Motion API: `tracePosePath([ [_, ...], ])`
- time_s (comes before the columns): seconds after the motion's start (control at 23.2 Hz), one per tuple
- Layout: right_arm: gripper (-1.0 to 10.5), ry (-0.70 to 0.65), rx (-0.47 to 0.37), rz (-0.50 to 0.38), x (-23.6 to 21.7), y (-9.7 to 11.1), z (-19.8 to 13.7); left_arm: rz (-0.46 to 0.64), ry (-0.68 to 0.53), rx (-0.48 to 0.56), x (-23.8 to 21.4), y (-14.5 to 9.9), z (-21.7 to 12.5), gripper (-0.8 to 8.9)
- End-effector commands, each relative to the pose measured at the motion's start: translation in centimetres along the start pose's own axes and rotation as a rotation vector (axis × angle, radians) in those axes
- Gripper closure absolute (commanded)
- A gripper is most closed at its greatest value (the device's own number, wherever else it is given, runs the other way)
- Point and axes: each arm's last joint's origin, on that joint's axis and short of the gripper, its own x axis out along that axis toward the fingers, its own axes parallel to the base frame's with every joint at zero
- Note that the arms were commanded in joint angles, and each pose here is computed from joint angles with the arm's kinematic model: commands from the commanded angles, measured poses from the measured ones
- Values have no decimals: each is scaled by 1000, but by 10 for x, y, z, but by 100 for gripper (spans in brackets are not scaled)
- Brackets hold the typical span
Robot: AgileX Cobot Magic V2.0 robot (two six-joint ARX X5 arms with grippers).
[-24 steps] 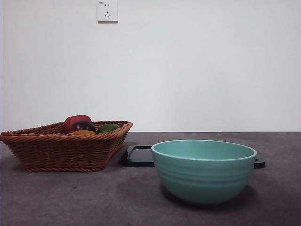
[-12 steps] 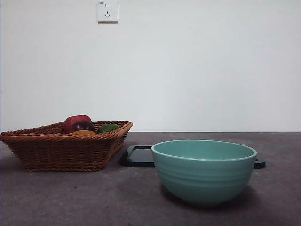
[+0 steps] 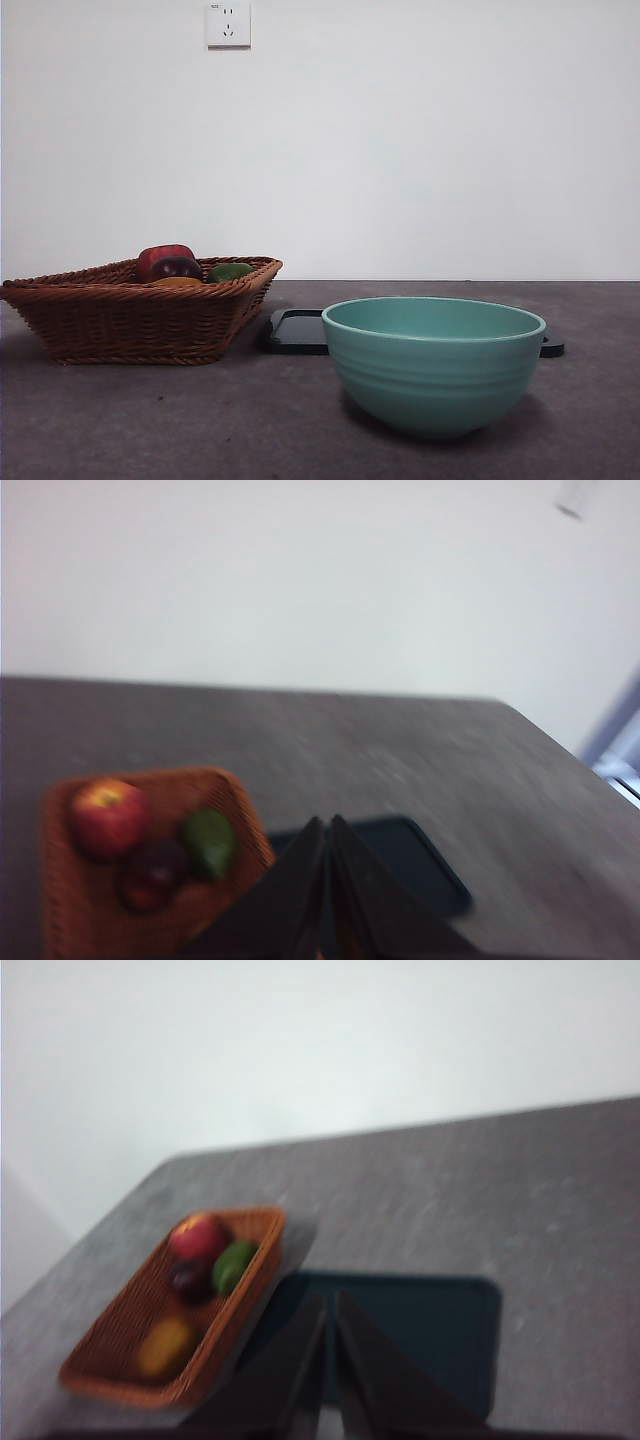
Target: Pick up the wifruite, put it on the bowl, pick up the plate, put it on desk
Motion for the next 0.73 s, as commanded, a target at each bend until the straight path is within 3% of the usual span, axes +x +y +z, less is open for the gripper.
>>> tracePosePath([
  [0.04,938,25,-91,20,-6,8,10,-52,-1,48,-5,-9,10,803],
  [0.17,938,61,-147,47,-12,15,17,-94,15,74,-6,-15,12,803],
  [0.35,938,111,-205,124,-20,23,19,-233,38,90,-7,-23,13,803],
  [0.52,938,155,-197,180,-24,26,17,-291,50,120,-7,-26,12,803],
  [0.73,938,209,-184,168,-27,25,13,-302,98,110,-7,-27,7,803],
])
